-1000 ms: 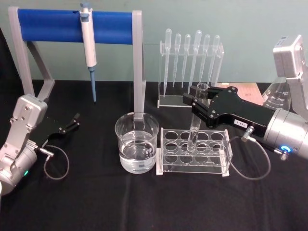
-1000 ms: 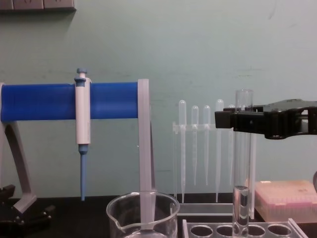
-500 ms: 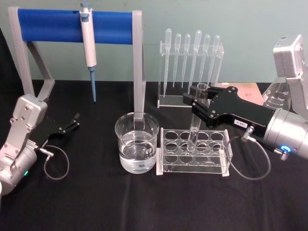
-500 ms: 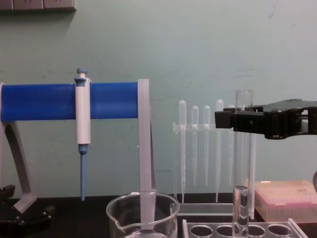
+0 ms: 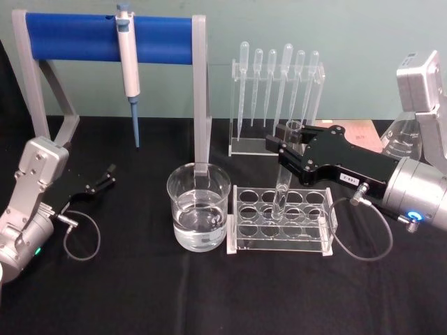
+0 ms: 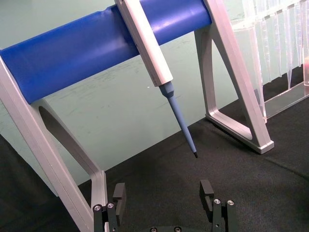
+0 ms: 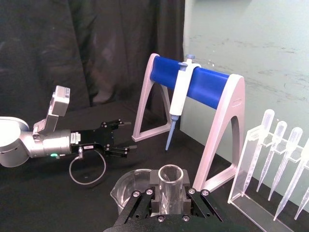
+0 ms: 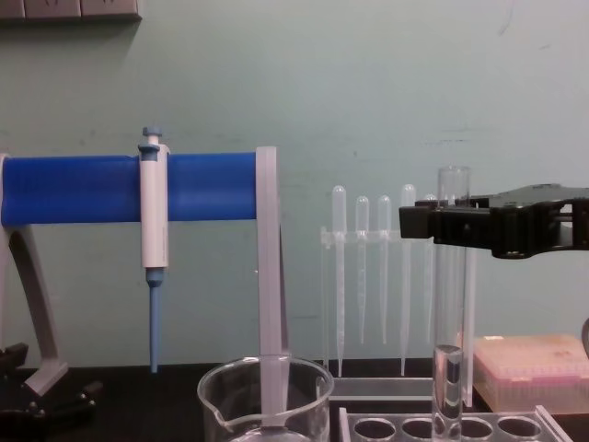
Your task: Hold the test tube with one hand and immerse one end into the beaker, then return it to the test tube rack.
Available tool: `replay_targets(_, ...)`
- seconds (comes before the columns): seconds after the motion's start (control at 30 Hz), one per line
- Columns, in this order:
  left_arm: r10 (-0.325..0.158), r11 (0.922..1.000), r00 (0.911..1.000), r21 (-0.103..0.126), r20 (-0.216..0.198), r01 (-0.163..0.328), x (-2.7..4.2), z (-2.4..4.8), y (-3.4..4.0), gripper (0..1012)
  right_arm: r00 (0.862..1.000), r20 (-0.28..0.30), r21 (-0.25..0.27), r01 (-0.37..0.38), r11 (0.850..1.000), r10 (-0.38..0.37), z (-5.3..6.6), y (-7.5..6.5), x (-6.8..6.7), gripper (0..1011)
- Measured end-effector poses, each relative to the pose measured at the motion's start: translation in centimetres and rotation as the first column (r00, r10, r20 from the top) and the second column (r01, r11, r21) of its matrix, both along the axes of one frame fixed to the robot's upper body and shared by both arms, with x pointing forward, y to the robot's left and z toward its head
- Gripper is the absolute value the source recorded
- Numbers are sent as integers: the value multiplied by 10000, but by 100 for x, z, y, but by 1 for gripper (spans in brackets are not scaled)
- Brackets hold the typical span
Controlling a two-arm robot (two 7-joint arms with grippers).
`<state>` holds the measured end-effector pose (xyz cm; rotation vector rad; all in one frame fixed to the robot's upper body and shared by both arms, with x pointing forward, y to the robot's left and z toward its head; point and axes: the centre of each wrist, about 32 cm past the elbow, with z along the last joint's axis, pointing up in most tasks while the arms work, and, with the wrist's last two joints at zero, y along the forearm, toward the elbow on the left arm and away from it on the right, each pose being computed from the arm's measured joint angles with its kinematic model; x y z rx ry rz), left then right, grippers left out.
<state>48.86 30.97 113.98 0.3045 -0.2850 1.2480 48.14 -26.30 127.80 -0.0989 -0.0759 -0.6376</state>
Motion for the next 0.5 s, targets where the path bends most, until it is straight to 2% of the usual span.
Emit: replay_targets(0.5, 0, 10000, 10000, 0, -1, 0, 0, 0, 0, 1000, 10000, 0, 0, 0, 10000, 0, 0, 0, 0, 226)
